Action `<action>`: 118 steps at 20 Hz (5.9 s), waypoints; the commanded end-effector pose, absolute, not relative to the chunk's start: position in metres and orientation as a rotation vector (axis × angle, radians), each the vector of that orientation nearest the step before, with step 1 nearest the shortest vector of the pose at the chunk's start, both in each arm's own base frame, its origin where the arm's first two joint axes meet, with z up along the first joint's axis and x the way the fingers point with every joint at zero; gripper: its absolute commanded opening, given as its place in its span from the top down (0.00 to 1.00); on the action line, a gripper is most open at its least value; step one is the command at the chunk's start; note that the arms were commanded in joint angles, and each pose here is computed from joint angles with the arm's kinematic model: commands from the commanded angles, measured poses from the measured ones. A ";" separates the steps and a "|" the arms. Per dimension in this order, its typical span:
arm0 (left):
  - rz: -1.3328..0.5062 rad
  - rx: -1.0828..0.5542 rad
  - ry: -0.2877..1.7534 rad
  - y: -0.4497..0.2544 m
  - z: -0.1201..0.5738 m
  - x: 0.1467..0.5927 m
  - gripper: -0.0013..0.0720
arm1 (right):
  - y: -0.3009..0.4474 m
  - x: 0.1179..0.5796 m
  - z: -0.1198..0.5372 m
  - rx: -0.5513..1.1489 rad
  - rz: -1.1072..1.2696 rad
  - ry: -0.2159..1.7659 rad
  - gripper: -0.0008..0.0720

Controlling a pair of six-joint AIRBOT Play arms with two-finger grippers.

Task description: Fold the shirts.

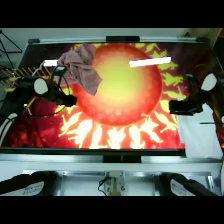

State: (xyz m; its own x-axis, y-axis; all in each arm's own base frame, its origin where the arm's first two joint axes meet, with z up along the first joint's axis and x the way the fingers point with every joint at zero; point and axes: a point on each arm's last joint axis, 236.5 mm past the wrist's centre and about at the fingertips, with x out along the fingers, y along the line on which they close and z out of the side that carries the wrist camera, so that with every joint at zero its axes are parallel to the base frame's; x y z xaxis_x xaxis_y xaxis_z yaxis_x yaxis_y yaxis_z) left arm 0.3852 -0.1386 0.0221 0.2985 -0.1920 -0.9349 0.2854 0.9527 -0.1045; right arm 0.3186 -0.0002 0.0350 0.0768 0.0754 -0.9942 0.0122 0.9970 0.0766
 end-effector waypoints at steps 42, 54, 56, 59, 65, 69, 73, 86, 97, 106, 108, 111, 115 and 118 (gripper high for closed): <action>-0.223 -0.308 1.067 -0.144 -0.039 0.579 0.00 | 0.051 0.394 0.064 0.302 0.173 1.160 0.39; -0.293 -0.541 1.083 -0.176 -0.060 0.601 0.95 | 0.075 0.385 0.070 0.397 0.250 1.187 0.39; -0.361 -0.465 0.972 -0.181 -0.003 0.609 0.95 | 0.075 0.378 0.070 0.383 0.258 1.212 0.39; -0.522 -0.260 0.707 -0.204 0.138 0.589 0.95 | 0.063 0.366 0.091 0.291 0.245 1.163 0.39; -0.745 -0.208 0.446 -0.272 0.334 0.454 0.95 | 0.007 0.320 0.191 0.043 0.063 0.858 0.39; -0.910 -0.104 0.534 -0.352 0.309 0.393 0.95 | -0.013 0.270 0.255 -0.033 -0.026 0.646 0.39; -1.008 -0.095 0.824 -0.442 0.193 0.343 0.95 | -0.010 0.231 0.274 0.004 -0.035 0.583 0.39; -0.515 0.106 1.436 -0.208 0.089 0.360 0.06 | 0.057 0.265 0.073 0.257 0.202 1.214 0.13; -0.181 -0.269 1.636 -0.060 -0.043 0.316 0.06 | 0.057 0.254 0.024 0.245 0.221 1.412 0.13; -0.227 -0.362 1.653 -0.089 -0.091 0.332 0.20 | 0.059 0.208 -0.036 0.313 0.168 1.583 0.13; -0.229 -0.386 1.635 -0.093 -0.092 0.338 0.23 | 0.059 0.201 -0.052 0.333 0.144 1.598 0.13; -0.229 -0.387 1.633 -0.093 -0.092 0.338 0.58 | 0.057 0.189 -0.070 0.335 0.125 1.626 0.13; -0.238 -0.389 1.631 -0.095 -0.091 0.338 0.95 | 0.055 0.193 -0.085 0.349 0.097 1.589 0.13; -0.272 -0.404 1.618 -0.101 -0.088 0.340 0.95 | 0.052 0.204 -0.091 0.356 0.073 1.529 0.13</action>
State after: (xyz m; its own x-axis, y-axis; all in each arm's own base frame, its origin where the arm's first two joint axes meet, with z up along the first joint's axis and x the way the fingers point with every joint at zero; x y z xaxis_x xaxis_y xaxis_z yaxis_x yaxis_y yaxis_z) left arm 0.3388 -0.0960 -0.0902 -0.0607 -0.3935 -0.9173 -0.1060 0.9163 -0.3861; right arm 0.1936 0.0553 -0.0830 -0.0078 0.2824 -0.9593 0.1599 0.9473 0.2776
